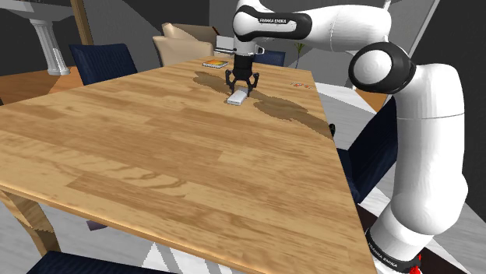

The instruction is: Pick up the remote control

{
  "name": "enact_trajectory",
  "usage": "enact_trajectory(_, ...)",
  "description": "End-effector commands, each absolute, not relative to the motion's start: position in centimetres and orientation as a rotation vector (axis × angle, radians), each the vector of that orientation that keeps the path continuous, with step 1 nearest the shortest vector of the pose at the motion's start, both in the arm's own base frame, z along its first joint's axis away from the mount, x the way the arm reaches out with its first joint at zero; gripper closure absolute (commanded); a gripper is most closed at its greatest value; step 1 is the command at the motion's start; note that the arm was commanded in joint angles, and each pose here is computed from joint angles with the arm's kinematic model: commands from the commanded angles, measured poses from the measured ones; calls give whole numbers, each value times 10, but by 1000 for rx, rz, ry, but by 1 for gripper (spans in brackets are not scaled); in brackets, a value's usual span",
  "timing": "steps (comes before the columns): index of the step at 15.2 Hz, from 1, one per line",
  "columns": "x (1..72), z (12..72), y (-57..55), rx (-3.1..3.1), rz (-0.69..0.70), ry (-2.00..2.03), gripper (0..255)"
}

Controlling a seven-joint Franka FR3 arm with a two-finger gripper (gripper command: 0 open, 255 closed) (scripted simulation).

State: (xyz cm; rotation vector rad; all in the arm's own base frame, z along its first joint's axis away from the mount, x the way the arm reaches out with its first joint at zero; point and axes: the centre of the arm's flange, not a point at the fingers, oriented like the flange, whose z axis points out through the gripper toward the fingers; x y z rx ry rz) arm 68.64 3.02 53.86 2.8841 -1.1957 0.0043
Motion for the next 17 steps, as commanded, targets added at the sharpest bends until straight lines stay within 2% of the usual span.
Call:
enact_trajectory(1,687,538,30,2884,2,-1195,255)
enact_trajectory(4,687,537,31,2884,2,-1195,255)
enact_trajectory(17,687,606,31,2884,2,-1195,255)
